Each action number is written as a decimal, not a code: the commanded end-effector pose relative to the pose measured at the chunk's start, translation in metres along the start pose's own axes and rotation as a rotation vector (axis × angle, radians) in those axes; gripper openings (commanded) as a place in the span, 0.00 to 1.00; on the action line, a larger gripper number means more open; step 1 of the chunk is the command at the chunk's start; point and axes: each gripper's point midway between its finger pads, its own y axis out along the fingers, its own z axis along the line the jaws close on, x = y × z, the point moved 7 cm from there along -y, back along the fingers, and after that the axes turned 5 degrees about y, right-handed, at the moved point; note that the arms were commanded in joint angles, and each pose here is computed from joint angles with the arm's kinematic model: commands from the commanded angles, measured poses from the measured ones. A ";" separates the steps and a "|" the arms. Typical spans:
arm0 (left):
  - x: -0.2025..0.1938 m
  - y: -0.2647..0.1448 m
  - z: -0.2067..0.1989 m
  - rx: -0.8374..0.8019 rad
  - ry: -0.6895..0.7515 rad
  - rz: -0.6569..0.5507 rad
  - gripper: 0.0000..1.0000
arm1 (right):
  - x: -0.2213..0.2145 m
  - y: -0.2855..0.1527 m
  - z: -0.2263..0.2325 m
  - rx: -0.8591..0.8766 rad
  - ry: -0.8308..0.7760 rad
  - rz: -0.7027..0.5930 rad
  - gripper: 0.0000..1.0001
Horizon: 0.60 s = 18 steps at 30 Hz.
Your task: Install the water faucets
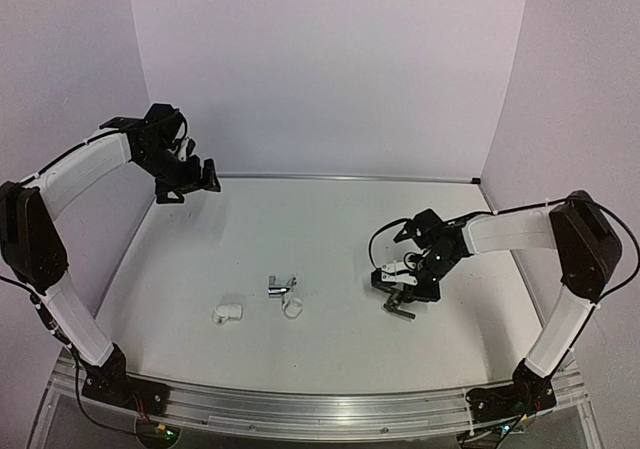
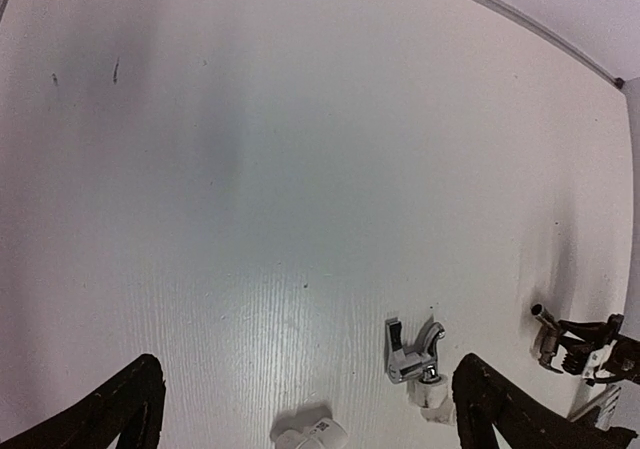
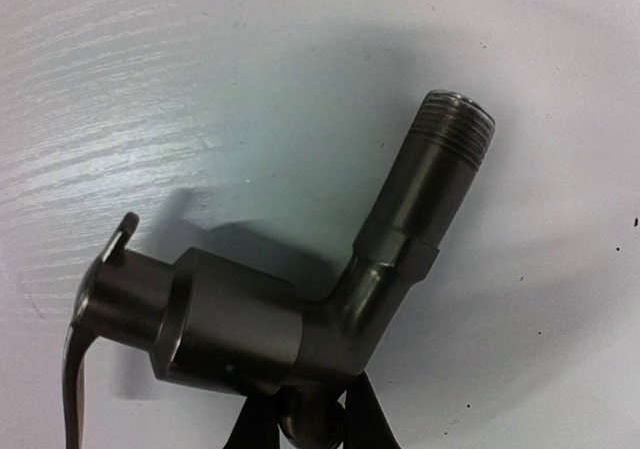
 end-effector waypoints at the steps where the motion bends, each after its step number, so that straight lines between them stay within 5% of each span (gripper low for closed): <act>1: 0.021 -0.022 -0.023 -0.156 0.075 -0.116 1.00 | 0.029 -0.034 -0.009 0.048 -0.025 -0.117 0.00; 9: 0.017 -0.041 -0.073 -0.645 0.262 -0.113 1.00 | 0.108 -0.132 -0.037 0.090 -0.096 -0.445 0.00; 18: 0.002 -0.042 -0.126 -0.893 0.308 0.116 0.91 | 0.159 -0.175 -0.047 -0.091 -0.324 -0.481 0.00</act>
